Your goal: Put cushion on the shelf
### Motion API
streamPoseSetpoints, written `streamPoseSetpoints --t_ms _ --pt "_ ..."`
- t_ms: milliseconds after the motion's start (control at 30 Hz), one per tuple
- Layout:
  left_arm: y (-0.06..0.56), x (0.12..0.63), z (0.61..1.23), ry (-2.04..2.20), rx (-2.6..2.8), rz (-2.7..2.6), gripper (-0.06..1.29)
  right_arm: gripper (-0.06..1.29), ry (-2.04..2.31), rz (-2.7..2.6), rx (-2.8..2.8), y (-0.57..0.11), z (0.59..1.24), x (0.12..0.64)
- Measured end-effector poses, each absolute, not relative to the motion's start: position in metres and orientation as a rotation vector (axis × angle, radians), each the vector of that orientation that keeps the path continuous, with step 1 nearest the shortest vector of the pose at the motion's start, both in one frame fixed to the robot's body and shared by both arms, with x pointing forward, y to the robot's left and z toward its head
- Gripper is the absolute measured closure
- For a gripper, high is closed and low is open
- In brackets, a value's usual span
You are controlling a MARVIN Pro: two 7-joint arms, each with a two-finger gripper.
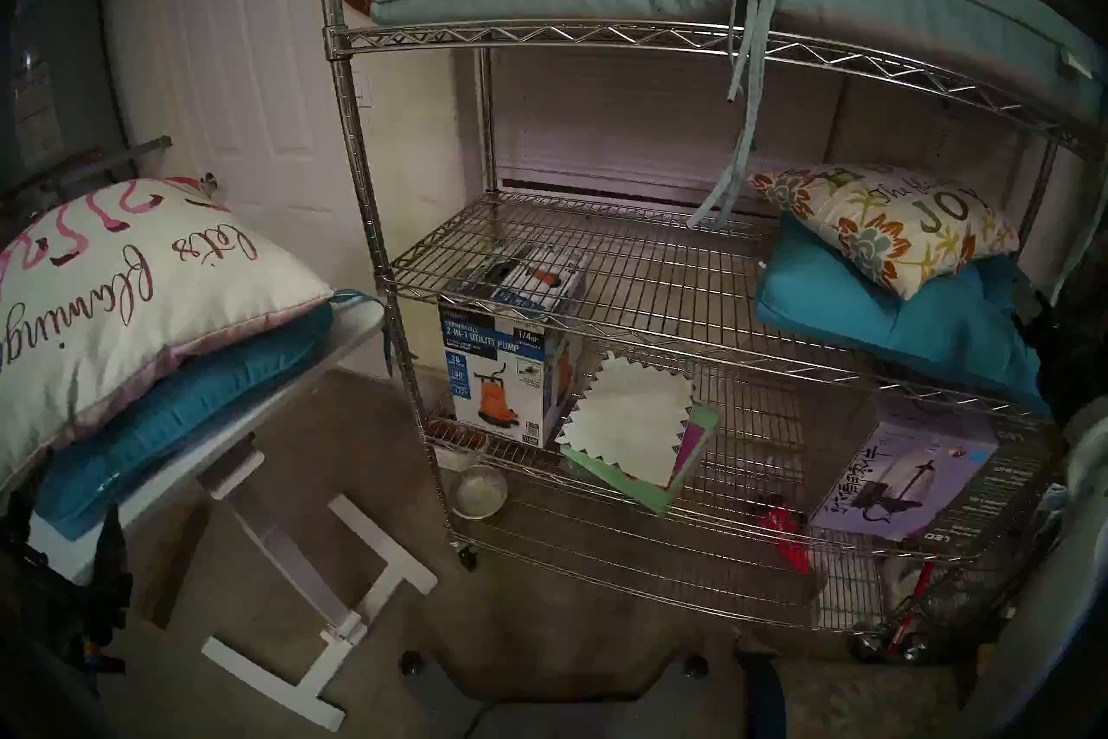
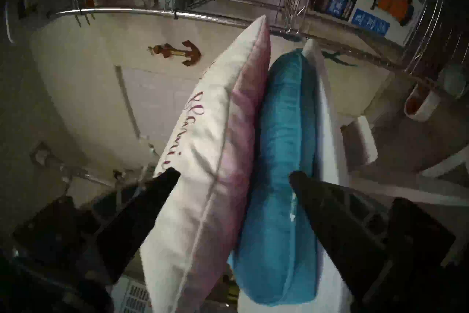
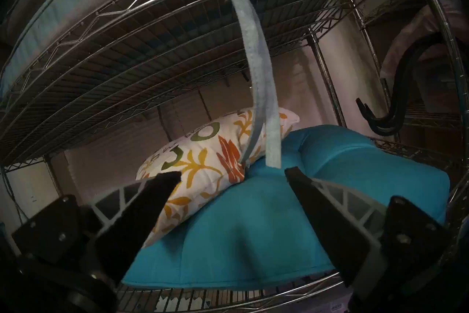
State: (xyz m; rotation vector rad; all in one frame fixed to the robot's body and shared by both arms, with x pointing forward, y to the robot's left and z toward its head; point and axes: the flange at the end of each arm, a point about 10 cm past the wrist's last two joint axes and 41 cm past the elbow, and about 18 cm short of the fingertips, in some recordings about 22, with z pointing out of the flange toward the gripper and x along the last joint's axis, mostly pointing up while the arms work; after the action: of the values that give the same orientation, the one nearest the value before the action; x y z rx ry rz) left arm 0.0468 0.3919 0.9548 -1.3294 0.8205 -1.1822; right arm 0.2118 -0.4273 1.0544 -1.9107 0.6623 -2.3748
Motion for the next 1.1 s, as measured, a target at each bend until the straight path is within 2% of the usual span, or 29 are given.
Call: streamPoseSetpoints --t_ms 600,1100 --pt "0.424 0.008 1.017 0.838 -1.100 -0.990 0.01 0.03 0.662 -2.375 -1.911 -0.427 1.054 0.212" --pt "0.414 -0.006 1.014 0.845 -1.129 -1.045 0.01 0.03 0.661 -2.374 -1.911 -0.427 1.054 0.212"
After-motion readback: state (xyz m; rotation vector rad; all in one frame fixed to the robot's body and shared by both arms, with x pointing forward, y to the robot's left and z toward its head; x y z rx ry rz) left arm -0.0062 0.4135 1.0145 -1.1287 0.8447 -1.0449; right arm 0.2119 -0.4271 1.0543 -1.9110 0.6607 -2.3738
